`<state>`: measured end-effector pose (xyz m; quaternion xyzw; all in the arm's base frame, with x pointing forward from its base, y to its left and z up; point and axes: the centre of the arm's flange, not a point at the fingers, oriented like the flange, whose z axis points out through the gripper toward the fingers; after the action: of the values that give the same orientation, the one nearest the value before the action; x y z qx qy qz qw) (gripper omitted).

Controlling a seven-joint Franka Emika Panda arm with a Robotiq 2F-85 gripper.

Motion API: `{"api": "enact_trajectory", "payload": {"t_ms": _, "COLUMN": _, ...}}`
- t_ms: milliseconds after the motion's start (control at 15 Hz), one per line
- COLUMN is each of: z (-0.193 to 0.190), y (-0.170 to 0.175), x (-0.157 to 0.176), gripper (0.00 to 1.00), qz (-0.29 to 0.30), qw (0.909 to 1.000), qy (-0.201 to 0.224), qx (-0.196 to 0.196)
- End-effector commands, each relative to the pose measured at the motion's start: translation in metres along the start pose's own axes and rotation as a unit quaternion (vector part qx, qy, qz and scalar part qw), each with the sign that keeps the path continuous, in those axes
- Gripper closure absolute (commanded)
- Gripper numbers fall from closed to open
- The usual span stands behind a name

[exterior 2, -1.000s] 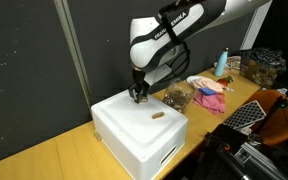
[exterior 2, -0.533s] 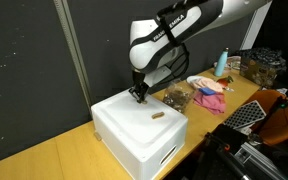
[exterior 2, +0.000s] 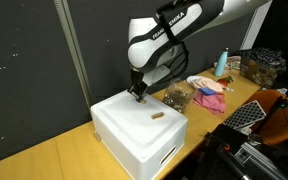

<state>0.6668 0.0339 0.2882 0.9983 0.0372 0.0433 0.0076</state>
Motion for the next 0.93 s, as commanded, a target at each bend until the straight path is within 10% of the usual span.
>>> {"api": "enact_trajectory", "payload": {"t_ms": 0, "z": -0.029, "y": -0.013, "x": -0.009, "gripper": 0.99, "qz": -0.003, "qw": 1.0000, "qy": 0.004, "qx": 0.002}}
{"api": "enact_trajectory", "payload": {"t_ms": 867, "z": -0.080, "y": -0.028, "x": -0.074, "gripper": 0.99, "qz": -0.015, "qw": 0.9992, "qy": -0.036, "qx": 0.006}}
